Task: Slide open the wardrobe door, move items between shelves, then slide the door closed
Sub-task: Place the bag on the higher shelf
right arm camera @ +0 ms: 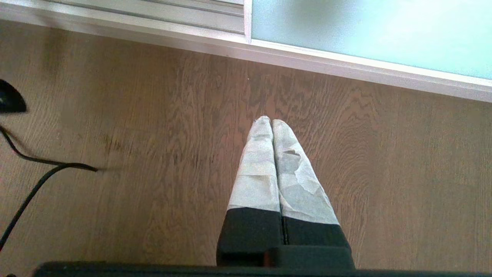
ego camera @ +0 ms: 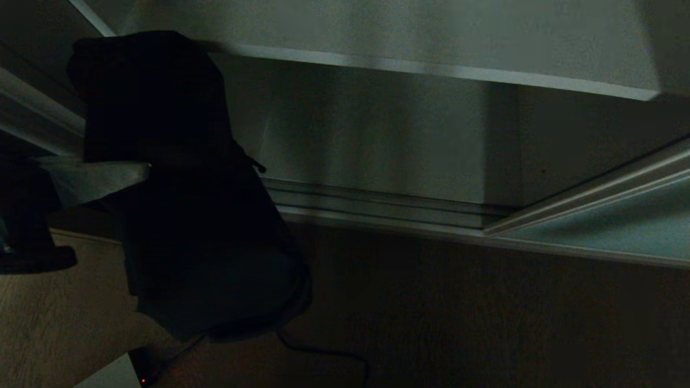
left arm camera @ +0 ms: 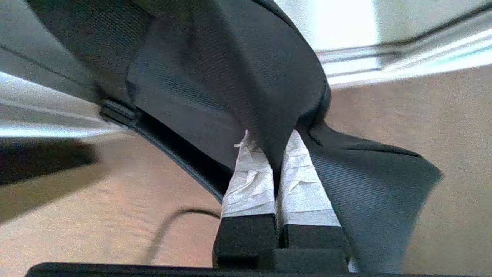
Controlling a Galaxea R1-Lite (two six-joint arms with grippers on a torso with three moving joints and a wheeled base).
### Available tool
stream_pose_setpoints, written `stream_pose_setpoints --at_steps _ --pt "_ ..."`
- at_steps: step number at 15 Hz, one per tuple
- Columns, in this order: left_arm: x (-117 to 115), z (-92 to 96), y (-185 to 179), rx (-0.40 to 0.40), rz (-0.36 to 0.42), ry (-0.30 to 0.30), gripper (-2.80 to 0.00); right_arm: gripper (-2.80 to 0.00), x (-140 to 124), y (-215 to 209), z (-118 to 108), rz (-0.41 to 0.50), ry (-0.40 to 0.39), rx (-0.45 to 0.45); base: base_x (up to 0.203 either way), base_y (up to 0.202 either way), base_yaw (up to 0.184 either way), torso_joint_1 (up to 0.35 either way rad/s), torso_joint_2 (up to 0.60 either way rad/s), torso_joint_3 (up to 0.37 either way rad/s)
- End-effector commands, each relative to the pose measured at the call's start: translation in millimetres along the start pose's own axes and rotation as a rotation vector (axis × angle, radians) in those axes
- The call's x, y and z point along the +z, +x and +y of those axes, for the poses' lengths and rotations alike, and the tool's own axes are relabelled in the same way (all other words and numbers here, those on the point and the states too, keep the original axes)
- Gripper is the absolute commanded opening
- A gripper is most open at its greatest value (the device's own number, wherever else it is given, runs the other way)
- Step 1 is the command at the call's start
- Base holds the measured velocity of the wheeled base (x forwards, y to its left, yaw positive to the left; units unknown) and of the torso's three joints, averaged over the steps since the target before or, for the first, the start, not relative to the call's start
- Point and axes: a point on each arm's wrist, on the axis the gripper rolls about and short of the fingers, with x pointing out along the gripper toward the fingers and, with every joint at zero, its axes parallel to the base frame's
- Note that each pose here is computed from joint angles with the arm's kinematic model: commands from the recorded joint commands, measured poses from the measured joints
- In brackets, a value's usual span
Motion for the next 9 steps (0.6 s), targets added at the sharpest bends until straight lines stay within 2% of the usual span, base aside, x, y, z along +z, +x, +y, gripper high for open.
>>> stream_pose_setpoints --at_steps 1,9 --pt "-0.7 -0.9 3.5 -0.011 0.012 -0.005 -2.8 -2.8 -0.1 -0.1 0.0 -0.002 0.0 0.001 0.0 0.0 0.0 0.0 0.0 0.0" --pt "-0.5 -1.0 -0.6 -0.041 0.007 -0.04 -2.8 -2.8 0.1 -0.1 0.0 -0.004 0.0 0.001 0.0 0.0 0.0 0.001 0.0 0.004"
